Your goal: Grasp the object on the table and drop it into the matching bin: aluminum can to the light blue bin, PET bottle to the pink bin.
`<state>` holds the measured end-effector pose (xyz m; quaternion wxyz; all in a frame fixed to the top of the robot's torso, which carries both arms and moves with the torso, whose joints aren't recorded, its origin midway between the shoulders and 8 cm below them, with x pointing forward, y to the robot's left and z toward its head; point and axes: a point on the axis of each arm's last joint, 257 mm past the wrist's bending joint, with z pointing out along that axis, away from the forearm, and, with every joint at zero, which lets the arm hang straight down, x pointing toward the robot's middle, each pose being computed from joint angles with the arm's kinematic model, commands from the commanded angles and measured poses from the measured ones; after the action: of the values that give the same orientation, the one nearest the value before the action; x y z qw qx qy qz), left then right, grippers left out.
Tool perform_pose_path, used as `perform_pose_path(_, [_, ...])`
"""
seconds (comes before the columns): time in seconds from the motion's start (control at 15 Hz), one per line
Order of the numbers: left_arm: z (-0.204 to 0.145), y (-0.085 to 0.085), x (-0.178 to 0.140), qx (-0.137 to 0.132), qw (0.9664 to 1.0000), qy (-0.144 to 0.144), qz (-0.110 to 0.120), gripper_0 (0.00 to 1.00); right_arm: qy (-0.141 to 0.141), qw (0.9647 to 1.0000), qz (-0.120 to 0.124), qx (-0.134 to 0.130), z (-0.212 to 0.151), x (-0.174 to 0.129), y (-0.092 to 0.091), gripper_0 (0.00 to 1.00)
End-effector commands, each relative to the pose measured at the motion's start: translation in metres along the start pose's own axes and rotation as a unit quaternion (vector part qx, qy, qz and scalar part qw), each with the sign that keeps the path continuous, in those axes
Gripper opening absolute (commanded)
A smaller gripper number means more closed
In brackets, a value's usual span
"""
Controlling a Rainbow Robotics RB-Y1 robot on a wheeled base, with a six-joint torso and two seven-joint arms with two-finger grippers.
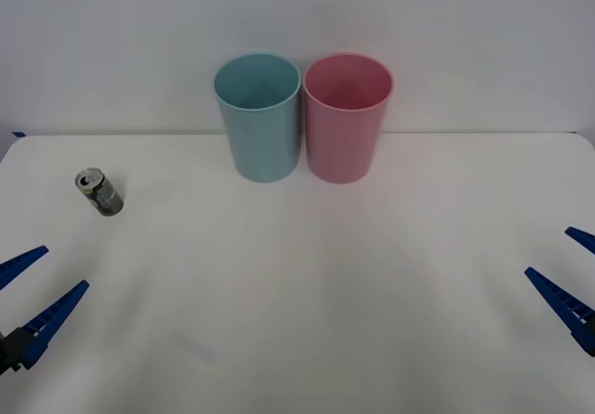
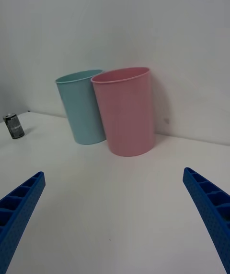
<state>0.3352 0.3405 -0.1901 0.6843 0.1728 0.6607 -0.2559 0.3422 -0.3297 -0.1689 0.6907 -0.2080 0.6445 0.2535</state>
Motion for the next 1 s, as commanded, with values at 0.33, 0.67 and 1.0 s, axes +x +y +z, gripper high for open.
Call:
perform_pose_path(0.33, [-0.028, 0.032, 0.008, -0.086, 0.9962, -0.001, -0.016, 1.00, 0.000, 1.0000, 0.000, 0.000, 0.000, 0.000, 0.000, 1.00])
perform_pose_path(0.67, [-0.059, 0.066, 0.020, -0.178, 0.9840, 0.013, -0.003, 1.00, 0.000, 1.0000, 0.000, 0.000, 0.000, 0.000, 0.000, 1.00])
perform_pose_path(1.0, [-0.060, 0.087, 0.040, -0.231, 0.9723, 0.036, 0.001, 1.00, 0.000, 1.0000, 0.000, 0.000, 0.000, 0.000, 0.000, 1.00])
